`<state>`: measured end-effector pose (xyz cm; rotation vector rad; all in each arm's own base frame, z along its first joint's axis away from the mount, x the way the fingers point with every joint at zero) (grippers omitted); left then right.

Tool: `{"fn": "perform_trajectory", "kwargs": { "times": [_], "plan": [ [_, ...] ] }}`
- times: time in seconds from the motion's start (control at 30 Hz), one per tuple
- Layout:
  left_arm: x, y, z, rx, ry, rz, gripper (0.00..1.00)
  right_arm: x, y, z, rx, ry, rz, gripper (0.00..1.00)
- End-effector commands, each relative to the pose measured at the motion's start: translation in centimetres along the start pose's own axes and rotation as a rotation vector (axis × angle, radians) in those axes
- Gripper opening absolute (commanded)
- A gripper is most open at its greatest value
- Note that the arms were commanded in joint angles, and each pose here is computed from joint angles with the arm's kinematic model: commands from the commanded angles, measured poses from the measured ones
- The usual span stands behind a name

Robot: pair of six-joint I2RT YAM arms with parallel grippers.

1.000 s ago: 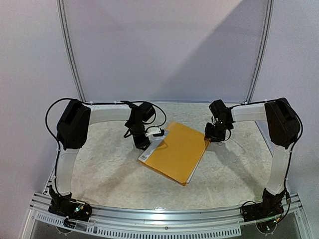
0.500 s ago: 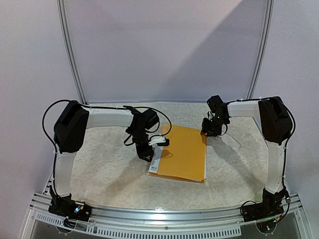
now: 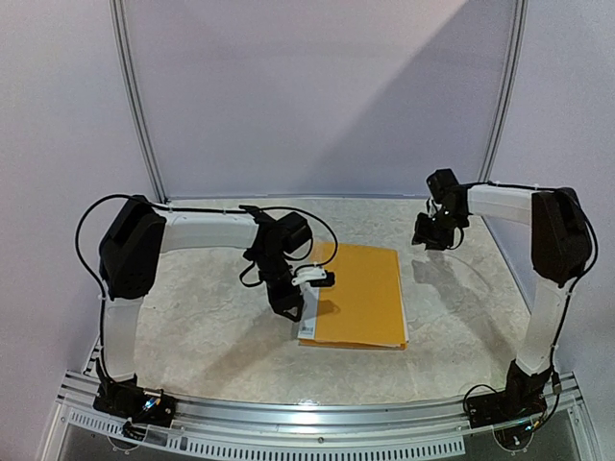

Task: Put the files into the folder
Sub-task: Move the folder with files to the center of the board, then reset both arms

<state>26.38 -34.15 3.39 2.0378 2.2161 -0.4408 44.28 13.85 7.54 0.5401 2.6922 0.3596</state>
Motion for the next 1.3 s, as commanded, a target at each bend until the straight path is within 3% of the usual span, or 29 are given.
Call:
{"fn": "perform_trajectory", "kwargs": {
  "times": [0.0,0.1,0.2,0.3,0.37,0.4,0.5,0.57,0.67,0.77,0.87,0.93,1.0,1.1,1.27],
  "plan": [
    [-2.6,-2.6,-1.6,0.040,-0.078,0.053,0.53,-2.3,-1.0,-6.0,0.013,-0.140,-0.059,0.46],
    [-2.6,-2.5,-1.6,0.042,-0.075,0.053,0.53,-2.2,-2.3,-8.2,0.010,-0.186,-0.066,0.55],
    [-2.7,-2.8,-2.0,0.064,-0.094,0.050,0.53,-2.0,-4.0,-10.8,-0.010,-0.255,-0.067,0.70],
    [-3.4,-3.5,-3.8,0.107,-0.168,0.047,0.53,-1.3,-6.0,-13.1,-0.030,-0.328,-0.056,0.82],
    [-3.7,-3.2,-5.7,0.115,-0.227,0.022,0.53,-1.1,-6.9,-14.4,-0.040,-0.386,-0.060,0.97],
    [-3.6,-2.6,-6.9,0.106,-0.257,0.000,0.53,-0.9,-7.1,-15.4,-0.053,-0.423,-0.070,0.98],
    [-1.6,0.9,-11.0,0.011,-0.378,-0.130,0.56,-0.2,-7.9,-16.4,-0.052,-0.478,-0.114,0.99],
    [1.7,4.2,-13.8,-0.118,-0.444,-0.248,0.64,0.0,-8.8,-17.3,-0.027,-0.521,-0.114,0.99],
    [9.8,9.5,-17.5,-0.412,-0.439,-0.464,0.77,0.3,-10.2,-18.7,0.004,-0.618,-0.092,0.99],
    [18.2,11.3,-19.6,-0.580,-0.420,-0.670,0.85,0.7,-11.5,-20.6,-0.007,-0.747,-0.029,0.99],
    [24.9,11.0,-20.6,-0.676,-0.456,-0.856,0.98,1.5,-12.9,-22.1,-0.031,-0.848,0.065,0.99],
    [28.6,10.1,-21.0,-0.773,-0.494,-0.960,1.00,2.3,-13.5,-22.4,-0.053,-0.878,0.081,0.99],
    [31.3,9.7,-21.9,-0.987,-0.513,-1.048,1.00,3.0,-13.9,-22.6,-0.066,-0.897,0.076,0.99],
    [33.5,8.0,-22.4,-1.224,-0.543,-1.051,1.00,4.0,-14.5,-22.0,-0.069,-0.903,0.055,0.99],
    [33.9,5.6,-21.2,-1.290,-0.609,-1.044,1.00,4.8,-14.1,-21.1,-0.128,-0.913,0.021,0.99]
  ]
}}
Point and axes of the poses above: each gripper's point midway between its finger pads, its own z axis out along the fingers, its own y axis along the line the jaws close on, x = y × z, the point moved 1 cm from there along -z, back along the fingers, and after that the axes turned 9 degrees about z, right-handed, at the moved point
